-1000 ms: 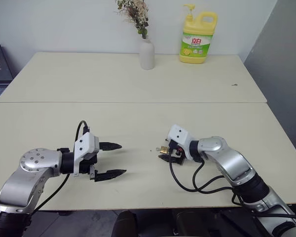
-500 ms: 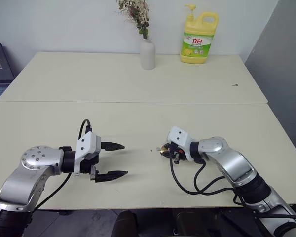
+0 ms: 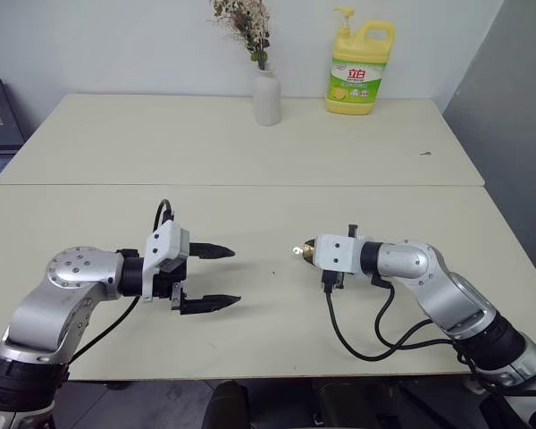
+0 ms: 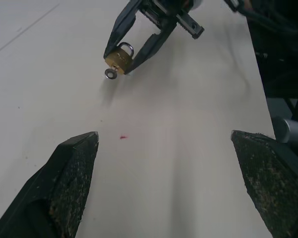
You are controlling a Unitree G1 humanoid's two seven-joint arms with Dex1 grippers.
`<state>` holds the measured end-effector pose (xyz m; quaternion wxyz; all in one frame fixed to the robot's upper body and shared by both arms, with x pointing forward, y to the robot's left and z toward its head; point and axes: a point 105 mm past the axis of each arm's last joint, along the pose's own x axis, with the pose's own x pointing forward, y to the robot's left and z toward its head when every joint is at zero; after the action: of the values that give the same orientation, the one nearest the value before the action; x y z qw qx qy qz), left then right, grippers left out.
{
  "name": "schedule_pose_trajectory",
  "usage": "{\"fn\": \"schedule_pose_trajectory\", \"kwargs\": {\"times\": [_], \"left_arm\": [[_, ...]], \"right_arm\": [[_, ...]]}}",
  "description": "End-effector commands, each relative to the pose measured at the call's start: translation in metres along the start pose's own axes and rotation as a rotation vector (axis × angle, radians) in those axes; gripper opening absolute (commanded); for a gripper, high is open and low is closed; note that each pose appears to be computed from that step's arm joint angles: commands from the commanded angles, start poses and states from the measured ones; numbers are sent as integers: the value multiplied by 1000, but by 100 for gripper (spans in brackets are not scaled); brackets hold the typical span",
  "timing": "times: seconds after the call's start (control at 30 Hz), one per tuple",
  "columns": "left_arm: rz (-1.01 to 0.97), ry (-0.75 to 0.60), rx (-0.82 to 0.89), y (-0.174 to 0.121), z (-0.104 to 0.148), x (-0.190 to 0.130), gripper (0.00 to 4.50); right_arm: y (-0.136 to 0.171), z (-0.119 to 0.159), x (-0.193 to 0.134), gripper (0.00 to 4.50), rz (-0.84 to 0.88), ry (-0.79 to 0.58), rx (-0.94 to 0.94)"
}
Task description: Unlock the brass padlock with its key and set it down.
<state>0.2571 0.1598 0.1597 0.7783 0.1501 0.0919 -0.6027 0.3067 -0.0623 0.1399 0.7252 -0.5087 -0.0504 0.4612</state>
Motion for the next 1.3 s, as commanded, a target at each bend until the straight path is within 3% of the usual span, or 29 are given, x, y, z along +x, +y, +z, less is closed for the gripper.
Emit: {"fn": "schedule_pose_trajectory", "kwargs": {"times": [0.03,0.17,0.37,0.7,1.13,1.23,1.3], "left_arm": [[-30,-45,-2,-1,19,5,450],[-50,-100,-18,5,40,9,450],[-85,-188,-76,13,69,21,450],[-132,-189,-87,20,79,42,450],[-143,-195,-72,37,90,53,450],[-155,-191,-62,39,89,56,390],[-161,-195,-61,40,90,59,327]], "right_arm": [[-26,15,-20,94,-199,-42,-215],[-43,32,-41,94,-415,-109,-425],[-45,41,-51,94,-504,-185,-494],[-37,56,-51,94,-499,-290,-513],[-32,58,-47,94,-471,-303,-498],[-32,58,-45,94,-466,-299,-493],[-31,58,-45,94,-464,-301,-490]]}}
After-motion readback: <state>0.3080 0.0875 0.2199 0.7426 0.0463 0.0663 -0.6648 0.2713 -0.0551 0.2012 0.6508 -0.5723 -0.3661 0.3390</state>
